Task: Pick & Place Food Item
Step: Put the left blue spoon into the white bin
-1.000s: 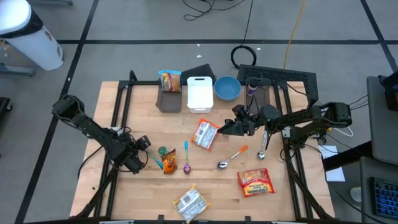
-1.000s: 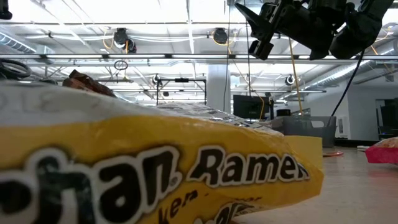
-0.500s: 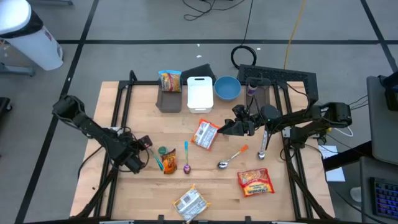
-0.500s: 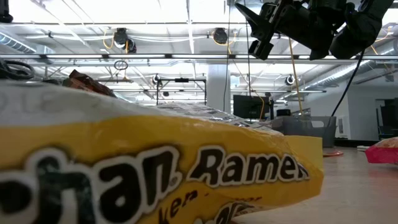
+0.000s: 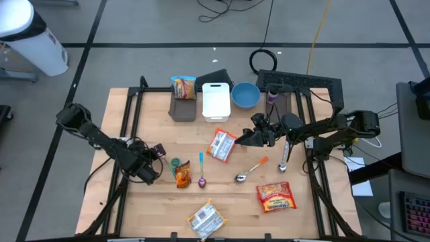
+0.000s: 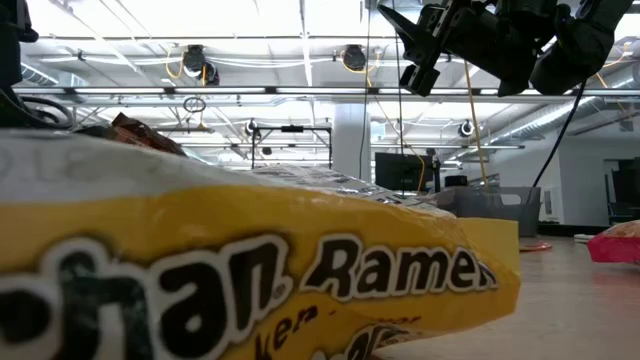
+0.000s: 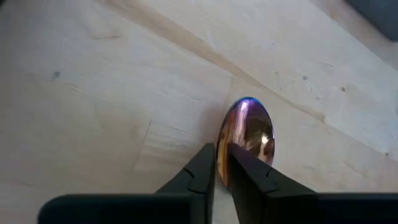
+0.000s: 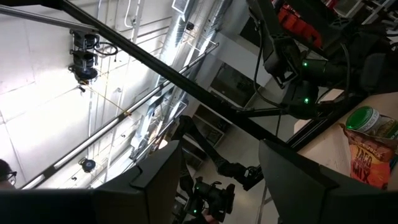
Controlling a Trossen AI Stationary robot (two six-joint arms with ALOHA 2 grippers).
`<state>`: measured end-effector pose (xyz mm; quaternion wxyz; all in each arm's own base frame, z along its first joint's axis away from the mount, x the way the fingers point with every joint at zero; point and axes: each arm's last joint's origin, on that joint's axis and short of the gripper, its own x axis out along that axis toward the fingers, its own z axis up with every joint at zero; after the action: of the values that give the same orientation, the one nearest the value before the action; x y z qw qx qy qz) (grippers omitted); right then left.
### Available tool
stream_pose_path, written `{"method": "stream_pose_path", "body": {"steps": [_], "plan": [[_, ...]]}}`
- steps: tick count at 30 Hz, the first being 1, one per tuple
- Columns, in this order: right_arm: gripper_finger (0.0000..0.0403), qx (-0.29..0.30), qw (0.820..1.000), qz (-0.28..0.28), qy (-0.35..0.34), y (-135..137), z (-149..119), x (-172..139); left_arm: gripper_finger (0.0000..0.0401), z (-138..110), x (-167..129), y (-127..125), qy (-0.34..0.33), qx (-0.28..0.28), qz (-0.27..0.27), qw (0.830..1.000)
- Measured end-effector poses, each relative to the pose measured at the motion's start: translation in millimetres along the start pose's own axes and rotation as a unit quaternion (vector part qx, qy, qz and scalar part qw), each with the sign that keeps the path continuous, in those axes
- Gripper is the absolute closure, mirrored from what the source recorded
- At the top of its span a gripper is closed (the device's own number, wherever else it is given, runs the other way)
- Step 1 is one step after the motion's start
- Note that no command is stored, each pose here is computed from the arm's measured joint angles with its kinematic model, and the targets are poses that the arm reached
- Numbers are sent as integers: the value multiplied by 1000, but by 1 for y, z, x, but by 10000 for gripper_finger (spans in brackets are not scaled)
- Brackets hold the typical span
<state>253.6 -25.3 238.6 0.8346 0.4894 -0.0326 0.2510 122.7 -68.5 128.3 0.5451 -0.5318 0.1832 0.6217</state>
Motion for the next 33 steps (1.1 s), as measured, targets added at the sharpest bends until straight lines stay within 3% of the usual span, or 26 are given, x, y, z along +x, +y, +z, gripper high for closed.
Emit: {"method": "stream_pose_path", "body": {"steps": [8,17,33], "plan": [[190,3,1000,-5,2,-1,-1,0,328,1,0,0,-4,3,2,1000],[190,2,1000,-6,1,-1,-1,0,327,4,1,-2,-25,19,-16,999],[190,2,1000,-6,1,-1,0,0,327,8,9,-14,-24,55,8,998]]}}
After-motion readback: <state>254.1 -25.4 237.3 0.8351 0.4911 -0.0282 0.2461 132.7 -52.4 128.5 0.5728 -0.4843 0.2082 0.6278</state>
